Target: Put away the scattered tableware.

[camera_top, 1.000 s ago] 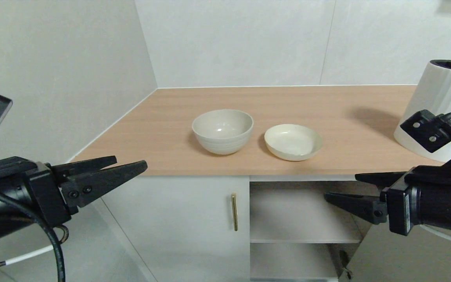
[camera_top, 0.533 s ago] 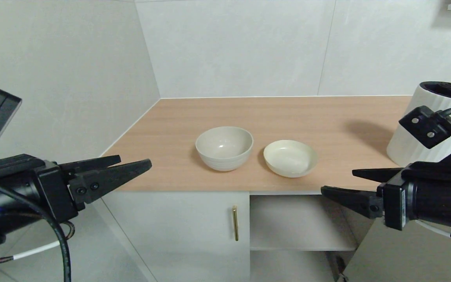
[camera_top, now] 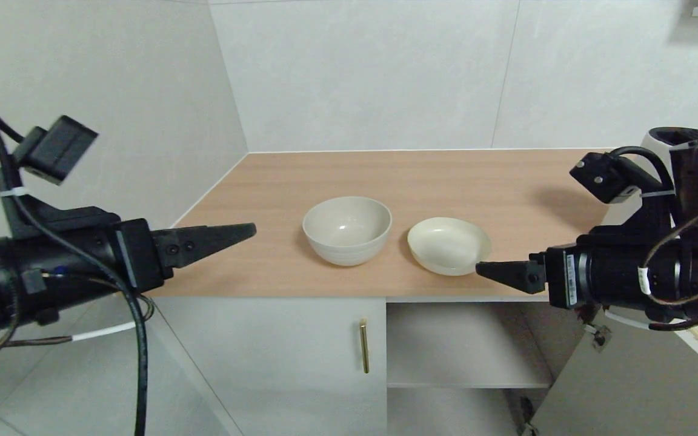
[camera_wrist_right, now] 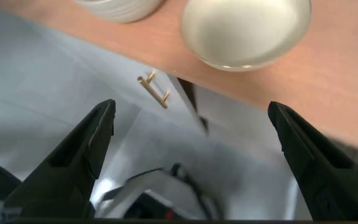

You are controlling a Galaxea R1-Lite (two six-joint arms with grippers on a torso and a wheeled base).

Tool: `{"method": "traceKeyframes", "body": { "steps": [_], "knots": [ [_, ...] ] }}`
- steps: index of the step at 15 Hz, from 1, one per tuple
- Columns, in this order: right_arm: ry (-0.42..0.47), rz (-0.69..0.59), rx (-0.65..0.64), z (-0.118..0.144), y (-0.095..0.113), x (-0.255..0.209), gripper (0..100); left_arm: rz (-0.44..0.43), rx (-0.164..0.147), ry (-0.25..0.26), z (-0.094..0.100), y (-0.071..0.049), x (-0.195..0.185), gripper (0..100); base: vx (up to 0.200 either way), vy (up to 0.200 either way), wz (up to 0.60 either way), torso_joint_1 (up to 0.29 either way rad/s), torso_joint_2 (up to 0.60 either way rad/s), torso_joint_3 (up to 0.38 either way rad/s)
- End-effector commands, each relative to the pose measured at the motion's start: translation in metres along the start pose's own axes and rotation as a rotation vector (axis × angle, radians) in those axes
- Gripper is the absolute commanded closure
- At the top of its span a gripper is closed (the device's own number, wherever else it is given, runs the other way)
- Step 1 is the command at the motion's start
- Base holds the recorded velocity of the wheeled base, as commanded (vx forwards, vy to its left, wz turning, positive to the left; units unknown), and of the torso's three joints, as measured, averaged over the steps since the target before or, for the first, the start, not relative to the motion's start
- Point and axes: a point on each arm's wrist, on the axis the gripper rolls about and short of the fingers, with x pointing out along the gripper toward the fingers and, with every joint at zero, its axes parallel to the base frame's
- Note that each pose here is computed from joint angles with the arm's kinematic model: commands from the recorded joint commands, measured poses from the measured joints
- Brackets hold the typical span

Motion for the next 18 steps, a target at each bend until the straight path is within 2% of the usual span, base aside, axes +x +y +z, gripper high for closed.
{"method": "traceKeyframes", "body": {
  "steps": [1, 3, 4, 5, 6, 7, 8, 10, 11, 13, 16, 18],
  "knots": [
    [0.026, -0.082, 0.078, 0.009, -0.007, 0.026, 0, 0.058, -0.115, 0.109, -0.011, 0.019, 0.039, 0, 0.0, 0.0, 0.0, 0.0, 0.0, 0.0],
    [0.018, -0.193, 0.123, 0.012, -0.015, 0.044, 0, 0.102, -0.241, 0.098, -0.004, 0.02, 0.049, 0, 0.0, 0.0, 0.0, 0.0, 0.0, 0.0],
    [0.02, -0.205, 0.137, 0.012, -0.017, 0.049, 0, 0.102, -0.277, 0.099, -0.001, 0.019, 0.051, 0, 0.0, 0.0, 0.0, 0.0, 0.0, 0.0],
    [0.021, -0.212, 0.154, 0.011, -0.018, 0.054, 0, 0.113, -0.362, 0.11, 0.003, 0.019, 0.056, 0, 0.0, 0.0, 0.0, 0.0, 0.0, 0.0],
    [0.015, -0.222, 0.162, 0.012, -0.021, 0.057, 0, 0.122, -0.424, 0.127, 0.004, 0.019, 0.062, 0, 0.0, 0.0, 0.0, 0.0, 0.0, 0.0],
    [0.008, -0.223, 0.165, 0.013, -0.022, 0.058, 0, 0.141, -0.462, 0.139, 0.004, 0.02, 0.069, 0, 0.0, 0.0, 0.0, 0.0, 0.0, 0.0],
    [0.005, -0.229, 0.168, 0.013, -0.025, 0.058, 0, 0.172, -0.478, 0.144, 0.001, 0.022, 0.079, 0, 0.0, 0.0, 0.0, 0.0, 0.0, 0.0],
    [0.001, -0.232, 0.172, 0.013, -0.026, 0.058, 0, 0.215, -0.487, 0.139, -0.003, 0.021, 0.095, 0, 0.0, 0.0, 0.0, 0.0, 0.0, 0.0],
    [0.001, -0.232, 0.172, 0.013, -0.026, 0.058, 0, 0.213, -0.507, 0.125, -0.005, 0.017, 0.103, 0, 0.0, 0.0, 0.0, 0.0, 0.0, 0.0],
    [-0.003, -0.243, 0.178, 0.014, -0.029, 0.059, 0, 0.195, -0.515, 0.116, -0.008, 0.015, 0.112, 0, 0.0, 0.0, 0.0, 0.0, 0.0, 0.0],
    [-0.062, -0.255, 0.19, 0.018, -0.035, 0.063, 0, 0.262, -0.504, 0.105, -0.019, 0.02, 0.134, 0, 0.0, 0.0, 0.0, 0.0, 0.0, 0.0],
    [-0.064, -0.266, 0.19, 0.018, -0.036, 0.064, 0, 0.289, -0.5, 0.104, -0.024, 0.022, 0.142, 0, 0.0, 0.0, 0.0, 0.0, 0.0, 0.0]
  ]
}}
